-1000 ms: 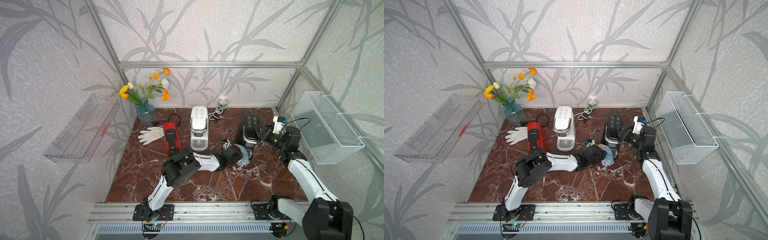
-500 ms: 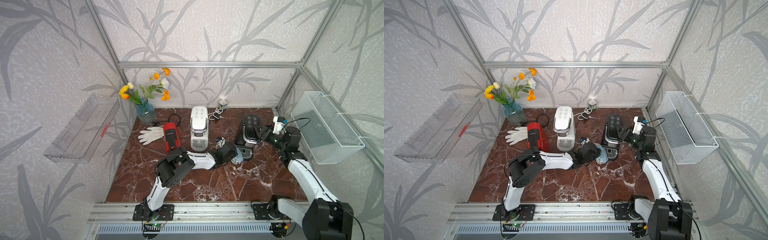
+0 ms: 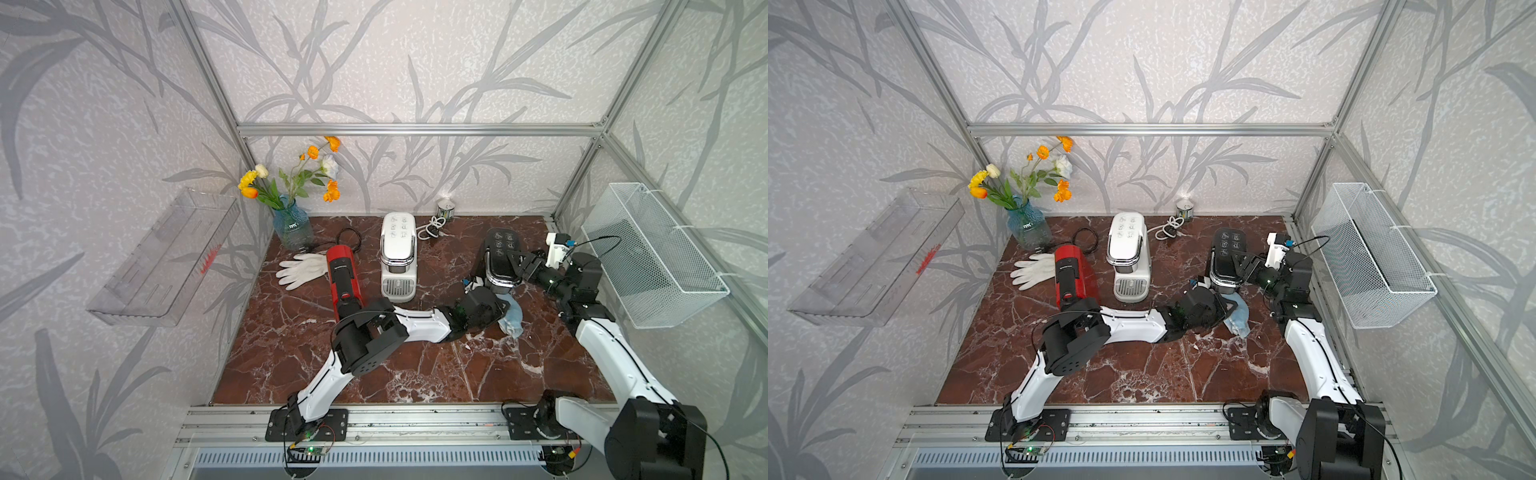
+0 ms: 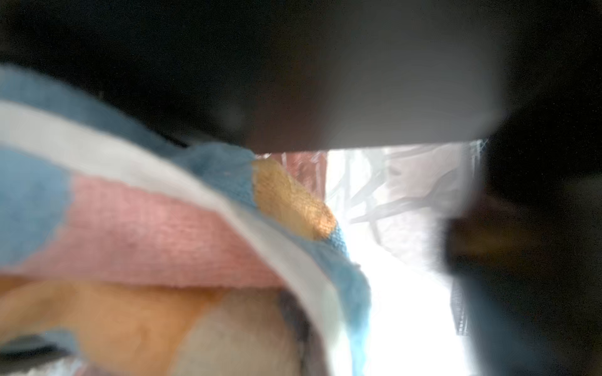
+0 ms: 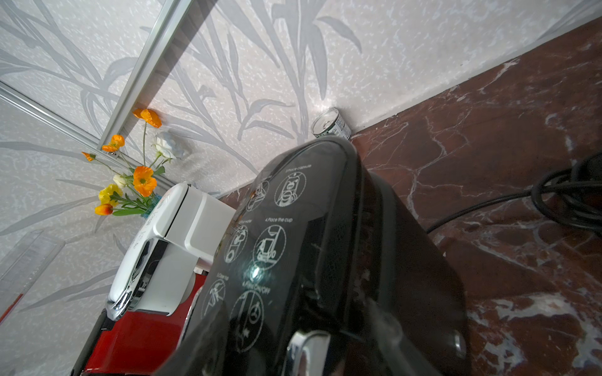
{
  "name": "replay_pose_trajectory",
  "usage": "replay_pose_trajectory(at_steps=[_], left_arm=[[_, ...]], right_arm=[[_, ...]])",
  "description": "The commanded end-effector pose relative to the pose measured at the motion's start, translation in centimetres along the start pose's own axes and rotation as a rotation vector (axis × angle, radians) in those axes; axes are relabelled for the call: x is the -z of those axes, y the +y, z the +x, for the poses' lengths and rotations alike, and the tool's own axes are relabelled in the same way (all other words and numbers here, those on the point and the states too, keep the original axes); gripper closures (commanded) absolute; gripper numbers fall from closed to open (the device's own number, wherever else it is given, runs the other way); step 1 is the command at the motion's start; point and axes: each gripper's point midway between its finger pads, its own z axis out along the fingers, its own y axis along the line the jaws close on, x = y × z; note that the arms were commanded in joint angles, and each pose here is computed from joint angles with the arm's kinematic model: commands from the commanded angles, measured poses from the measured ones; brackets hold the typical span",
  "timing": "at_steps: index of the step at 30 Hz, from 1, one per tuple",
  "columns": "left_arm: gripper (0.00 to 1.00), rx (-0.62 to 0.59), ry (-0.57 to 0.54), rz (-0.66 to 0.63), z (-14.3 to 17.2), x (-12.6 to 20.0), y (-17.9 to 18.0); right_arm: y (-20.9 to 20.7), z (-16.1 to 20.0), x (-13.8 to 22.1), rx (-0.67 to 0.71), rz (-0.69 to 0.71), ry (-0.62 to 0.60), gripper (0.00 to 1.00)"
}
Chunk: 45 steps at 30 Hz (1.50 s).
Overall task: Wipe the surface of a coffee machine
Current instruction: Wipe the dirt from the surface of the coffee machine.
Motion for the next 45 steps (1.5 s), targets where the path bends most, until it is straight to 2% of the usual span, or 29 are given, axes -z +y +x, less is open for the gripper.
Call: replay_pose_trajectory(at_steps=[1, 4, 8, 15, 19, 24, 30, 34, 40, 45], left_arm=[[1.0, 0.002, 0.029, -0.044, 0.3, -0.9, 0.9], [1.0, 0.026, 0.0, -0.153, -0.2, -0.5, 4.1], [1.0, 0.084, -0.049, -0.237, -1.5, 0.6, 7.4], [1.0, 0.062, -0.152, -0.325, -4.4, 4.1, 10.0], [1.0, 0.059, -0.178, -0.316, -5.7, 5.7, 10.2], [1.0, -0.104, -0.191, -0.349, -6.7, 7.2, 8.4], [1.0, -0.363, -0.208, -0.278, -7.6, 9.4, 2.3], [1.0, -0.48, -0.272, -0.253, -8.9, 12.2, -0.7], [1.0, -0.683, -0.305, -0.125, -9.2, 16.5, -6.4], [1.0, -0.799, -0.26, -0.027, -9.2, 19.6, -10.0]], right_arm=[[-0.6, 5.2, -0.4, -0.068, -0.005, 0.197, 0.36], [-0.5, 5.1, -0.4, -0.064, -0.004, 0.195, 0.36], [-0.6, 5.2, -0.3, -0.068, -0.004, 0.197, 0.36], [-0.7, 5.5, 0.0, -0.062, 0.007, 0.201, 0.36], [-0.8, 5.7, 0.0, -0.065, 0.006, 0.203, 0.36], [-0.6, 5.5, 0.1, -0.068, 0.005, 0.198, 0.36], [-0.3, 5.2, 0.4, -0.058, 0.007, 0.192, 0.36], [0.3, 4.8, 0.8, -0.05, -0.001, 0.189, 0.36], [1.8, 3.4, 1.7, 0.003, -0.01, 0.175, 0.35], [3.7, 1.9, 2.4, 0.054, -0.048, 0.154, 0.32]])
